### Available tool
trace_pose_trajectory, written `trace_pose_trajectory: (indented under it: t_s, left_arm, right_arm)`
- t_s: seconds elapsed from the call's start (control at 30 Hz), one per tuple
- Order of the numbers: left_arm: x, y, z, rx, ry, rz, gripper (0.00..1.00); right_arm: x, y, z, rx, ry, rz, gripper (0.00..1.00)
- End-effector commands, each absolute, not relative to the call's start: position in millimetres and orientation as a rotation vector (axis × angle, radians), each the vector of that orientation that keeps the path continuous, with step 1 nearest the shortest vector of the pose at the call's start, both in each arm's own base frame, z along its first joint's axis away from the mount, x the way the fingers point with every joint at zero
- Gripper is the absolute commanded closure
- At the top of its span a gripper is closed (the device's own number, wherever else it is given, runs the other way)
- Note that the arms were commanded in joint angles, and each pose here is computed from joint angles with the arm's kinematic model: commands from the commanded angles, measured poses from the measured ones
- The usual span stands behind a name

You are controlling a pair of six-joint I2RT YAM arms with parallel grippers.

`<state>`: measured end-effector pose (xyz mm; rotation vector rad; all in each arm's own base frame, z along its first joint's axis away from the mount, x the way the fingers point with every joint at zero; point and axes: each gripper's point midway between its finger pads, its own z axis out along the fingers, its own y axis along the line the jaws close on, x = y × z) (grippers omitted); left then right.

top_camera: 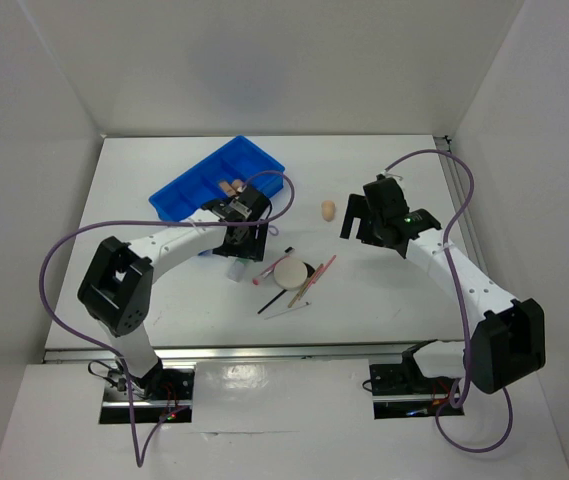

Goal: Organize the makeup

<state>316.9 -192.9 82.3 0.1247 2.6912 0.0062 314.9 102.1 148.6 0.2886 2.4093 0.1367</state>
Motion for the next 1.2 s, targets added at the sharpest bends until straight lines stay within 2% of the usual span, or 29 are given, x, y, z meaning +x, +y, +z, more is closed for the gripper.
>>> trace_pose_trajectory:
  t_s: [0.0,0.1,0.17,0.5,0.63,0.67,0.77,0.8,0.93,1.03,1.13,1.17]
  left_arm:
    - [337,-193,87,0.123,2.604,0.029,0.16]
    - [340,-193,70,0.179,2.634,0.068,0.16]
    - [338,-196,51,0.198,2.683,0.073,0.2]
    - [331,-199,23,0.201,2.748,0.107,0.43]
    - [329,-199,28,0.245,2.751,0.131,0.66]
    - [330,-204,39,0.278,2.729,0.117,0.77]
    - [330,-211,68,0.36,2.694,0.068,0.97]
    - [329,-214,77,0.377,2.684,0.037,1.0]
    - [348,-231,136,0.358,2.593,-0.098,1.0]
    - [379,-225,173,0.14,2.555,-0.19,1.0]
    - [409,-214,187,-0.079,2.536,-0.265,1.0]
    - [434,-204,190,-0.168,2.518,-0.289,1.0]
  right_arm:
    - [322,106,163,0.3,2.344,0.194,0.0]
    - [321,106,167,0.3,2.335,0.2,0.0]
    - [320,105,165,0.3,2.343,0.195,0.0]
    - [319,100,167,0.323,2.331,0.168,0.0]
    - [318,99,170,0.323,2.323,0.172,0.0]
    - [318,99,170,0.323,2.323,0.172,0.0]
    - [318,99,170,0.323,2.323,0.172,0.0]
    - [318,99,170,0.323,2.323,0.172,0.0]
    - [323,101,168,0.323,2.327,0.17,0.0]
    - [325,102,166,0.323,2.328,0.169,0.0]
    - [328,103,162,0.323,2.325,0.171,0.0]
    - [328,103,162,0.323,2.325,0.171,0.0]
